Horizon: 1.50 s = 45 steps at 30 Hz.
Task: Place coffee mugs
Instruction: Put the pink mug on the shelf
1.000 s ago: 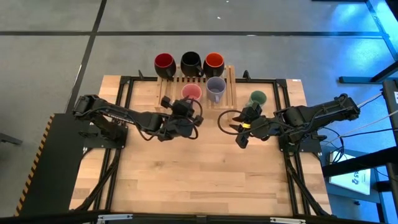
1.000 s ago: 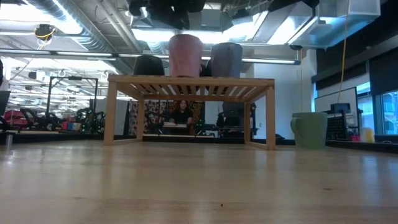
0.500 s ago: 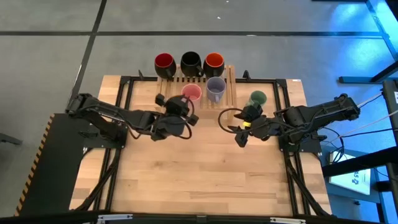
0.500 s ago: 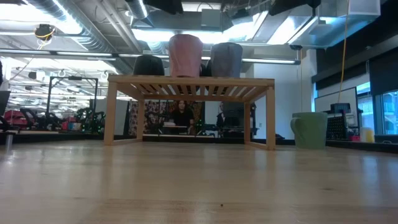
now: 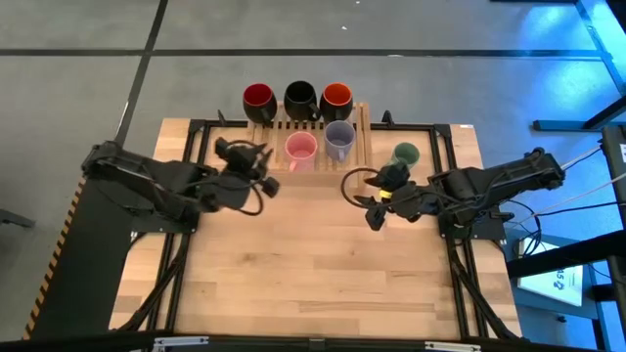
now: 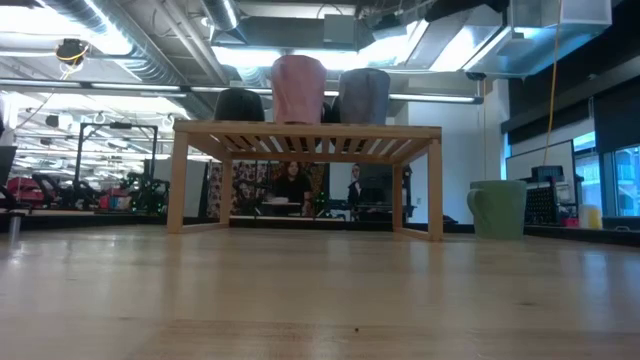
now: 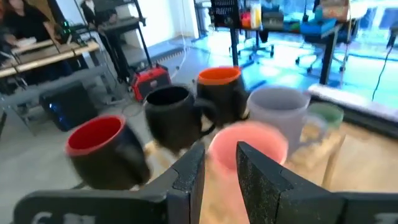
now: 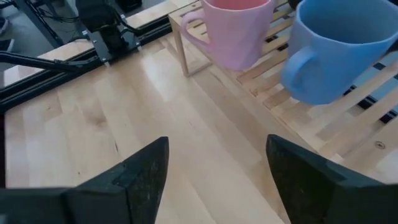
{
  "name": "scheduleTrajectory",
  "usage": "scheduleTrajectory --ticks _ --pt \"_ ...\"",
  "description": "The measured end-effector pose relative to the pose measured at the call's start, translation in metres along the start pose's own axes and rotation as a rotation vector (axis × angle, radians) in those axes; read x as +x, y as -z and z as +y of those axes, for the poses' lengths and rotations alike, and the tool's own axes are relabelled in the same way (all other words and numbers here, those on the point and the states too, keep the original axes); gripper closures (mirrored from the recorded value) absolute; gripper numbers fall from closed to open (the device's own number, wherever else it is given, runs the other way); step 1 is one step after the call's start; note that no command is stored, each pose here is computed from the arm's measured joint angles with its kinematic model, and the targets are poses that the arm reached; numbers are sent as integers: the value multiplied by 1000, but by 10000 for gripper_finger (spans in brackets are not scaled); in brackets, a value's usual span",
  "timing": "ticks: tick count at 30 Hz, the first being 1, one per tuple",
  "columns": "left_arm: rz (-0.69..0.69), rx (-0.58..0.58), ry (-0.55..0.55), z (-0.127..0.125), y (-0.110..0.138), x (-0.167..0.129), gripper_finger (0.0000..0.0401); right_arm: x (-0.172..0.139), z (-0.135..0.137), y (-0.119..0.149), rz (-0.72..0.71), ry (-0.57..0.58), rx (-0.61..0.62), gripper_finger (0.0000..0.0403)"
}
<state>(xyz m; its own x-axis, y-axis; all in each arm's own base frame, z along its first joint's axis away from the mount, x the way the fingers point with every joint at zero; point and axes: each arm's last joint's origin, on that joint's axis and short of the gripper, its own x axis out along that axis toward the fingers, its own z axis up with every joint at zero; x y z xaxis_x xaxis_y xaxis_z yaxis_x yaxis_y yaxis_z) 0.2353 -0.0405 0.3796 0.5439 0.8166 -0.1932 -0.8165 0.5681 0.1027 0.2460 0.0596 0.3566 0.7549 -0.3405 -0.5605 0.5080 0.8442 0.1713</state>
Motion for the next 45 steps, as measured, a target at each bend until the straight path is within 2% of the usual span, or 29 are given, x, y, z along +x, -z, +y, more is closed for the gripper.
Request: scheduleTrajectory --ticks 5,11,15,20,26,33,40,45 --pt "83 23 65 25 17 -21 316 10 5 4 22 5 -28 150" --pt "129 35 176 42 34 -40 316 14 12 -2 -44 -28 -10 150" --pt "154 38 242 53 44 -46 316 22 16 -9 -84 -65 2 150" --pt "202 67 285 58 64 -44 316 50 22 -14 -85 -115 20 150" --pt "219 128 258 57 92 -39 316 92 32 -16 -127 -153 60 150" --pt "238 81 251 53 114 -35 316 125 44 -15 -132 -223 59 150" --pt "216 87 222 54 116 -34 316 155 35 -22 -108 -152 -41 150" --pt "196 89 204 54 115 -33 316 164 24 -25 -95 -115 -77 150"
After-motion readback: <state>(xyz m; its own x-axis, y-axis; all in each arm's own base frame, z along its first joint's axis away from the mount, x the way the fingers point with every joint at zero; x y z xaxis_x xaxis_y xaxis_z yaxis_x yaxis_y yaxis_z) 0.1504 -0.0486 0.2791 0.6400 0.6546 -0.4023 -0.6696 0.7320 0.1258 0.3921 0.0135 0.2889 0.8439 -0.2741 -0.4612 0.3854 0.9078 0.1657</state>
